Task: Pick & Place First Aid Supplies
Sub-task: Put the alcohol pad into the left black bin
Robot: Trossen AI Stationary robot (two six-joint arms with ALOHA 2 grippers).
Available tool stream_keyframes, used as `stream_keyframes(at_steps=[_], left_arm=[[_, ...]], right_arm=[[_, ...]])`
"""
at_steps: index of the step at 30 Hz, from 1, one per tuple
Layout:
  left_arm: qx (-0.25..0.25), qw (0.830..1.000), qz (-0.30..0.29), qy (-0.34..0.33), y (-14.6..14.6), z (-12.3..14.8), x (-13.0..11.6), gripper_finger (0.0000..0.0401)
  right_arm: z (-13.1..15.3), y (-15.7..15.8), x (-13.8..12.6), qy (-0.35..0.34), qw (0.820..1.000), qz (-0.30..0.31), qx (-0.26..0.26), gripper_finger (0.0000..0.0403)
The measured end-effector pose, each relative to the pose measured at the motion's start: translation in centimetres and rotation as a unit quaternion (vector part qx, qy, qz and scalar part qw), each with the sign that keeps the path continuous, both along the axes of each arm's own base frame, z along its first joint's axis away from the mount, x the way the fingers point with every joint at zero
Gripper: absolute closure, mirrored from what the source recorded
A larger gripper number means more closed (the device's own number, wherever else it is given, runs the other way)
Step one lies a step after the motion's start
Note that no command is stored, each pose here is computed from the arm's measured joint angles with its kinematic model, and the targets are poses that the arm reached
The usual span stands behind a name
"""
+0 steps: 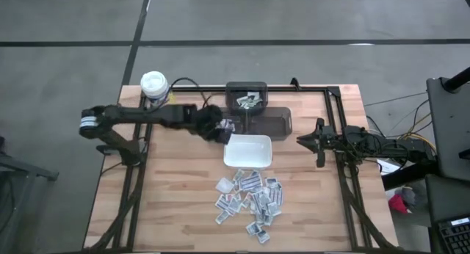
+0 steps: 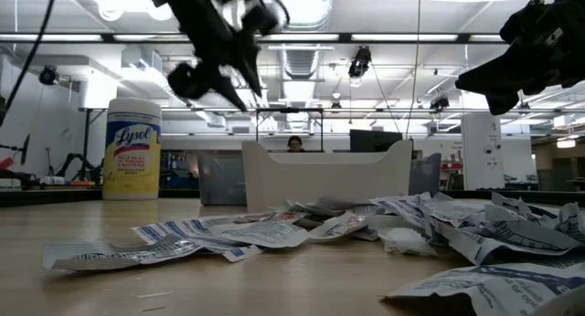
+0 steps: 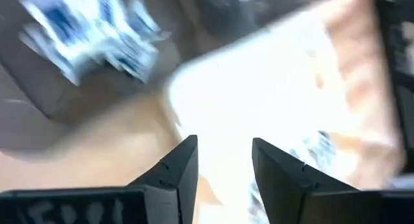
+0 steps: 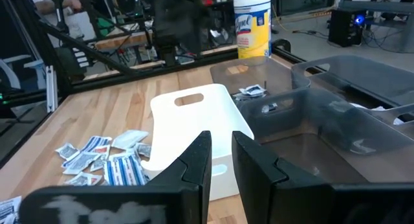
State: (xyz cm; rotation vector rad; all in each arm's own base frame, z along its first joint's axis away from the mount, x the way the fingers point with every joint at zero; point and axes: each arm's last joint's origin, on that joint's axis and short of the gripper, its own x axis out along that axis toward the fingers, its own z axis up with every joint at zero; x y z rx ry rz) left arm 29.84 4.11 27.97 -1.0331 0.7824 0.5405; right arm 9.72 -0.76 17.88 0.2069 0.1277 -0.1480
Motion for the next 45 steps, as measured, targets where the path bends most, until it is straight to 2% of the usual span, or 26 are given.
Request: stream_keyframes(at_steps=[6, 15, 19, 25, 27, 31, 38, 41, 45], left_arm=[[-0.056, 0.997, -0.02, -0.058, -6.9, 1.9, -0.3, 0.0263], [-0.072, 0.983, -0.013, -0.169, -15.9, 2.7, -0.3, 0.0265], [-0.08, 0.977, 0.002, -0.199, -18.6, 2.3, -0.3, 0.0265], [-0.074, 0.98, -0.009, -0.186, -20.5, 1.0, 0.1, 0.0266], [-0.053, 0.982, -0.024, -0.181, -20.6, 0.7, 0.2, 0.0266], [0.023, 0.981, -0.073, -0.176, -20.6, 0.1, 0.4, 0.0266], [0.17, 0.962, -0.12, -0.18, -20.2, 0.4, 0.4, 0.0266], [0.219, 0.952, -0.124, -0.173, -19.9, 0.4, 0.2, 0.0266], [0.244, 0.95, -0.105, -0.162, -19.0, -0.4, -1.1, 0.0266]], right_arm=[[0.0, 0.0, 0.0, 0.0, 1.0, 0.0, 0.0, 0.0344], [0.0, 0.0, 0.0, 0.0, 1.0, 0.0, -0.001, 0.0344], [0.0, 0.0, 0.0, 0.0, 1.0, 0.0, -0.001, 0.0344], [0.0, 0.0, 0.0, 0.0, 1.0, 0.0, -0.001, 0.0344], [0.0, 0.0, 0.0, 0.0, 1.0, 0.0, -0.001, 0.0344], [0.1, 0.0, 0.0, -0.003, 1.0, 0.0, -0.002, 0.0344], [0.1, 0.0, 0.0, -0.007, 1.0, -0.001, 0.008, 0.0344], [0.3, 0.0, 0.0, -0.026, 0.997, -0.008, 0.077, 0.0344], [0.5, 0.0, 0.1, -0.048, 0.983, -0.017, 0.174, 0.0344]])
